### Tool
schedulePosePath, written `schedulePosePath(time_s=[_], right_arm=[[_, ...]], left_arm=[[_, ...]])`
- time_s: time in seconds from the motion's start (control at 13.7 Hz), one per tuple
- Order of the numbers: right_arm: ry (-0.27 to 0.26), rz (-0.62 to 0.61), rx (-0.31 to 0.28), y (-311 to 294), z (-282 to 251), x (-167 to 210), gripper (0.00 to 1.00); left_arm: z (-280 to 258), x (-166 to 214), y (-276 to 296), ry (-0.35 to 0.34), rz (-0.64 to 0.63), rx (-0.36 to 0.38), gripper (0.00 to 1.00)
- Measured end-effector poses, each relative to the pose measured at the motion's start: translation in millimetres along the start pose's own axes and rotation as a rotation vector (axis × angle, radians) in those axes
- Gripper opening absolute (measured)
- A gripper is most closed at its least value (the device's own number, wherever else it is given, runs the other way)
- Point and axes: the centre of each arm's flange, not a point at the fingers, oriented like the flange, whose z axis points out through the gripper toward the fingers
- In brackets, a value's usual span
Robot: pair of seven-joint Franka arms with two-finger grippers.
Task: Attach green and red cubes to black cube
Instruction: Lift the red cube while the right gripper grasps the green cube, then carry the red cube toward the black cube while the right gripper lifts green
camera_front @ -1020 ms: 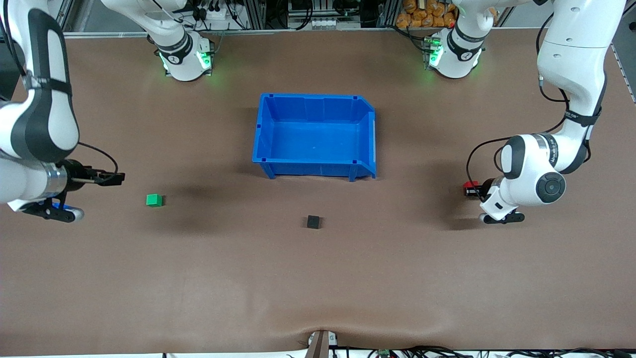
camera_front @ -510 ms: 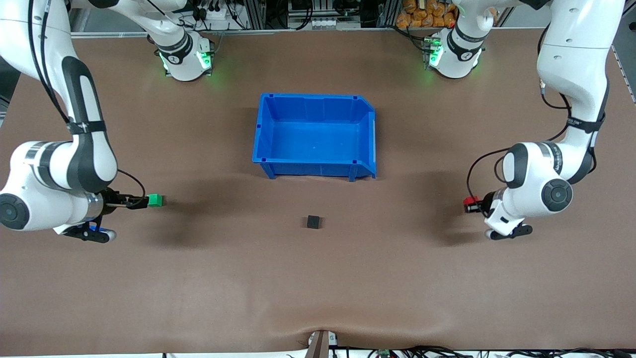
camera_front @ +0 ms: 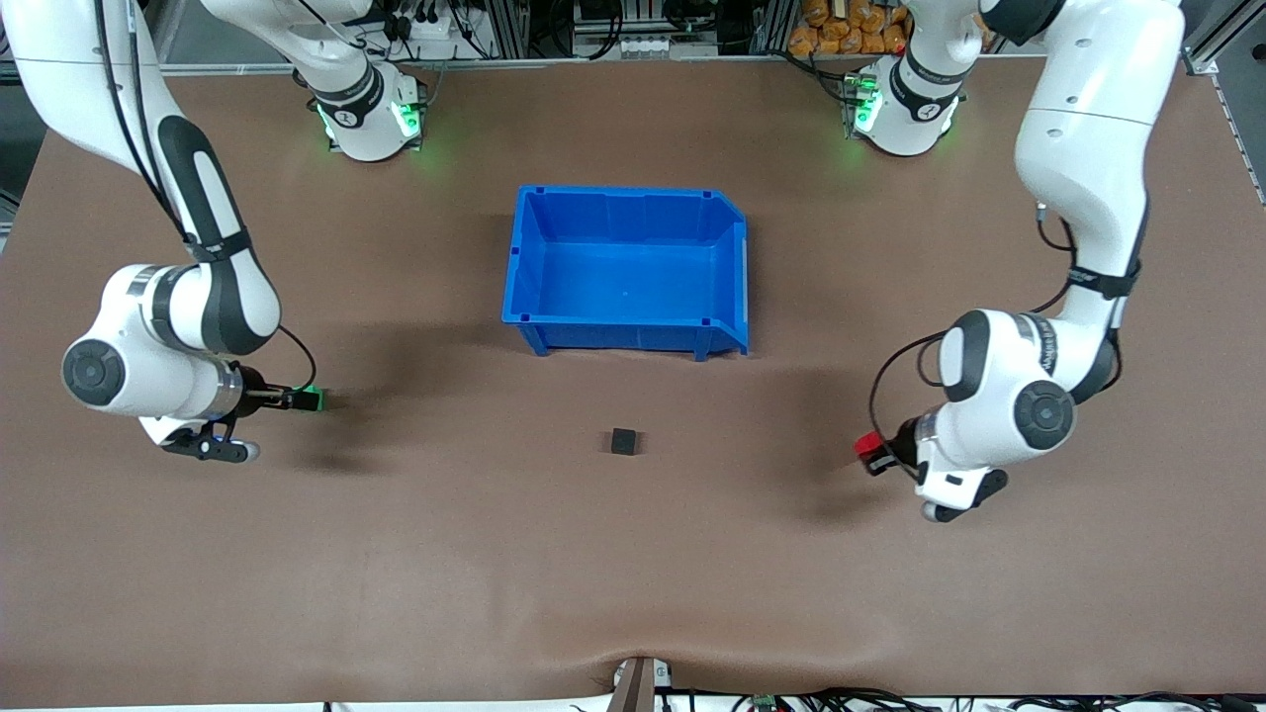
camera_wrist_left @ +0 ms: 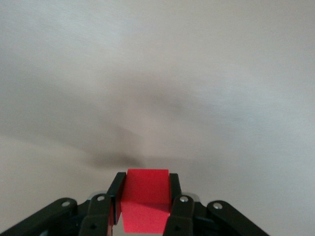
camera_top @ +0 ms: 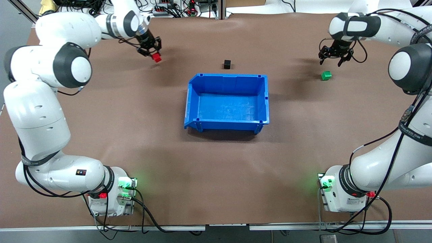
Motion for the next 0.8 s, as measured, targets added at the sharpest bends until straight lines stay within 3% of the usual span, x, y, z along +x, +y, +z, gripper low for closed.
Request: schedulePosePath(time_s=[0.44, 0.8], right_arm=[[0.012, -0.276, -0.005, 3, 20, -12, 1.0], [0.03, -0.367, -0.014, 5, 37, -10, 1.0]], left_arm=[[-20, 2, 49, 0.098, -0.049, -0.11, 0.39], [-30, 10, 56, 0.058, -0.22, -0.197, 0.39]])
